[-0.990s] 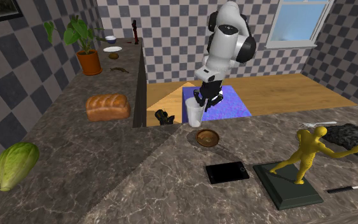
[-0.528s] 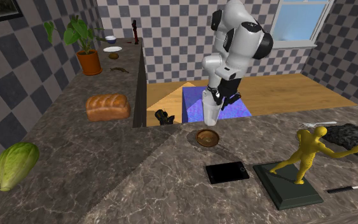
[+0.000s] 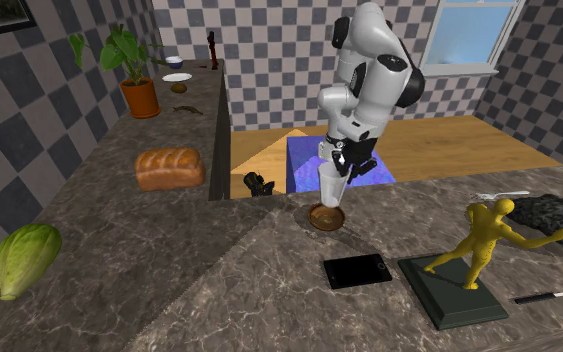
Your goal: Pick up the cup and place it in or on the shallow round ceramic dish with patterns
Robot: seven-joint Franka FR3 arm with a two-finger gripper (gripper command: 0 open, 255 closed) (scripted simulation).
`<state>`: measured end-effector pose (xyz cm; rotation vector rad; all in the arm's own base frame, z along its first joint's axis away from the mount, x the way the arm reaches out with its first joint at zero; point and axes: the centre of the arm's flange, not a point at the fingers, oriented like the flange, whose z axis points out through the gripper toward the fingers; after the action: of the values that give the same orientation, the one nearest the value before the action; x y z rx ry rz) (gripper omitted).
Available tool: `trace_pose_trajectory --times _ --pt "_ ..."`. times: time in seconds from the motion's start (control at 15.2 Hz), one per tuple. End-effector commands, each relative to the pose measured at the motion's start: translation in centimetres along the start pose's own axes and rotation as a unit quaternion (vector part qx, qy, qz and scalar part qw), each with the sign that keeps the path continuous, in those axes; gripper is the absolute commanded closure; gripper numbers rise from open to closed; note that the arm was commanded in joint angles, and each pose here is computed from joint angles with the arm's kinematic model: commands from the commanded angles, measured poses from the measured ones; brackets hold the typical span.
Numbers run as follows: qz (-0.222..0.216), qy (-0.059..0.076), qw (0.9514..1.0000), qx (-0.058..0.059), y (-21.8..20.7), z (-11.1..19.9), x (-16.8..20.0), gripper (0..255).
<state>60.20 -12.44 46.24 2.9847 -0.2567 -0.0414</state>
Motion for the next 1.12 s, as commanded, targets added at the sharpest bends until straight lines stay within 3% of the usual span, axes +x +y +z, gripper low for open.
trace_pose_trajectory --times 0.0,0.59,1.06 --pt "0.000 0.000 1.0000 0.000 0.0 1.0 0.1 255" --pt "0.000 0.000 1.0000 0.000 -0.7 5.9 0.2 255" --pt "0.000 0.000 1.0000 0.000 -0.7 5.9 0.2 255"
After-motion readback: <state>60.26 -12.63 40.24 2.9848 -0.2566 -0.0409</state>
